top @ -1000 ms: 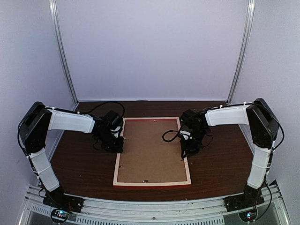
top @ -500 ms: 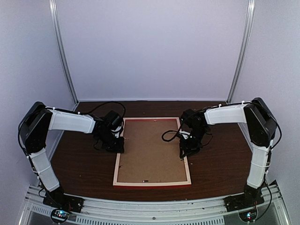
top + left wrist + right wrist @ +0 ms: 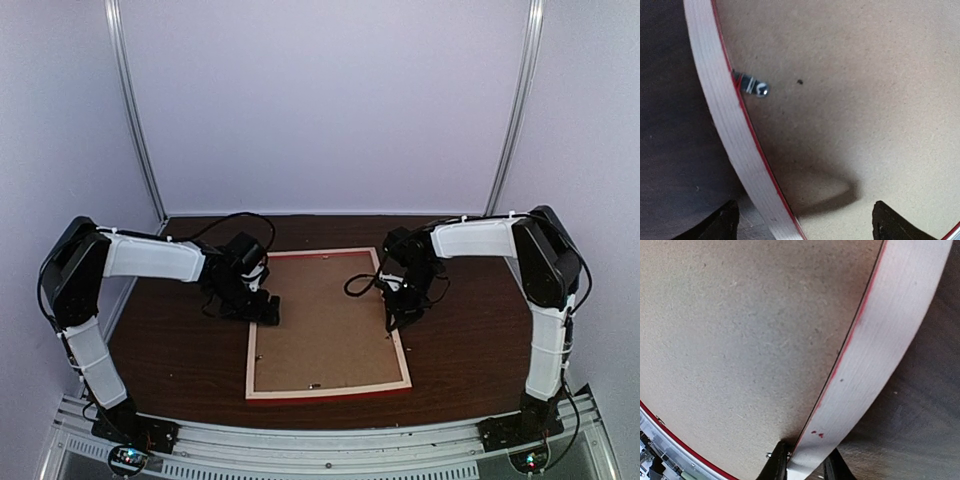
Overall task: Put the photo into the frame
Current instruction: Rotate the photo frame at the center of the board.
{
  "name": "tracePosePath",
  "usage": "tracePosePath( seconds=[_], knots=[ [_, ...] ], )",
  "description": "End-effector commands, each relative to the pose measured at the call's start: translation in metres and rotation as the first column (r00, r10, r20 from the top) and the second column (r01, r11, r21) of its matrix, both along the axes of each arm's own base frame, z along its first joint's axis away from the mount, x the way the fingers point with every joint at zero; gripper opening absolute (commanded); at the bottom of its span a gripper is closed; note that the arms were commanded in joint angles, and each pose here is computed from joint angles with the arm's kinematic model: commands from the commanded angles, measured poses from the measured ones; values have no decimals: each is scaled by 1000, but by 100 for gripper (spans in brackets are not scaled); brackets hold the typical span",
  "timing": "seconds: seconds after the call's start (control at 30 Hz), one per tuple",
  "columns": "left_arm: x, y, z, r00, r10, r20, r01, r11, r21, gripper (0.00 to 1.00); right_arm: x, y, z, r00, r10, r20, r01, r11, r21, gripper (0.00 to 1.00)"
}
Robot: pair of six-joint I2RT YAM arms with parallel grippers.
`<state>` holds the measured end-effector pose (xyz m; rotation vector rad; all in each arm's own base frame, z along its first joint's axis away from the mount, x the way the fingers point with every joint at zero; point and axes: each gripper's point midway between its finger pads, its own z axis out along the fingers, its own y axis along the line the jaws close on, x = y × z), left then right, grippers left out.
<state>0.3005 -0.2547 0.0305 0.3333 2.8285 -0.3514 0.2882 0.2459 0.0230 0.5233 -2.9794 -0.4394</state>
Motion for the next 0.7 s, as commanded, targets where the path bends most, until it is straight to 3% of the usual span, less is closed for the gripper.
tracePosePath(
  seconds=[0.0,0.17,0.37,0.67],
  knots=[
    [24,-5,33,993,-53,102,56,998,-20,97,37,-22,-26,987,112,116,-97,987,-128,7],
    [53,-6,56,987,-76,143,90,992,-92,98,60,-27,-12,973,164,163,-144,981,-127,3],
    [93,-3,65,978,-116,175,144,976,-161,98,63,-41,-18,937,317,148,-283,935,-211,4],
    [141,10,44,955,-214,207,237,967,-92,98,64,-29,-15,903,402,150,-384,914,-135,9]
  ],
)
